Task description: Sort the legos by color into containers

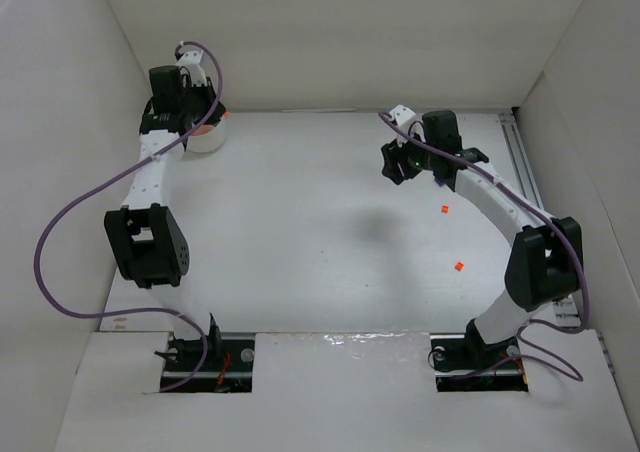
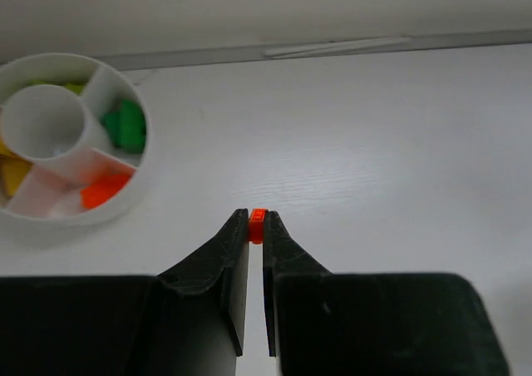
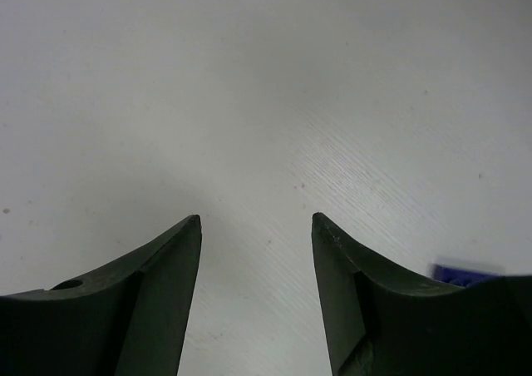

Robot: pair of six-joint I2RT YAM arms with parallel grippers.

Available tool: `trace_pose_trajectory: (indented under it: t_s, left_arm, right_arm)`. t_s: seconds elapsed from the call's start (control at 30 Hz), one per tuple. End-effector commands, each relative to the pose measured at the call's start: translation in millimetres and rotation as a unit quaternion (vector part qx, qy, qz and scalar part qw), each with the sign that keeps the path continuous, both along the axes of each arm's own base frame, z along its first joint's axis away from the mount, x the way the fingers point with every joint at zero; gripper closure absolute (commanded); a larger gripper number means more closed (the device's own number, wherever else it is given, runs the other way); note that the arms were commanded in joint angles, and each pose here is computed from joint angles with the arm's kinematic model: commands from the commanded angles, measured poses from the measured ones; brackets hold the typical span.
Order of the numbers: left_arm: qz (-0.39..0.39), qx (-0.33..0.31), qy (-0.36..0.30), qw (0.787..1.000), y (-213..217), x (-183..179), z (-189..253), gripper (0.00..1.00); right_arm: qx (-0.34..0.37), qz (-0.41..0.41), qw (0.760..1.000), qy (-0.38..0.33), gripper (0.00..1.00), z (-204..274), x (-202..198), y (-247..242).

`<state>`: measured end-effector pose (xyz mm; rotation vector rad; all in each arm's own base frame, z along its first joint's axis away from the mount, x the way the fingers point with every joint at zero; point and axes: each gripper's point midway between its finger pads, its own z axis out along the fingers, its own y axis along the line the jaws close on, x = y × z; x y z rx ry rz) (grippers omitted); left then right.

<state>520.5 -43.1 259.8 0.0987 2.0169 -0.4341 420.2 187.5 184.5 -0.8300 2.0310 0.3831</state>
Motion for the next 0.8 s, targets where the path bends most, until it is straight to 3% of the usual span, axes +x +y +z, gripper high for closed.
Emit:
trace_pose_trajectory:
  t_s: [0.0, 0.3, 0.77]
  left_arm:
    - [0.078, 0.089, -0.015, 0.993, 50, 12, 6, 1.0]
    - [0.13, 0.103, -0.005, 0.986, 103, 44, -10, 1.0]
    - [0.143, 0.103, 0.014, 0.984, 117, 76, -48, 1.0]
  right_arm:
    - [0.015, -0.016, 1.0, -0.015, 0.39, 17, -1, -13]
    - [0.014, -0.037, 0.999, -0.001, 0.39, 10, 1, -34]
    - [0.014, -0.049, 0.999, 0.008, 0.39, 7, 2, -46]
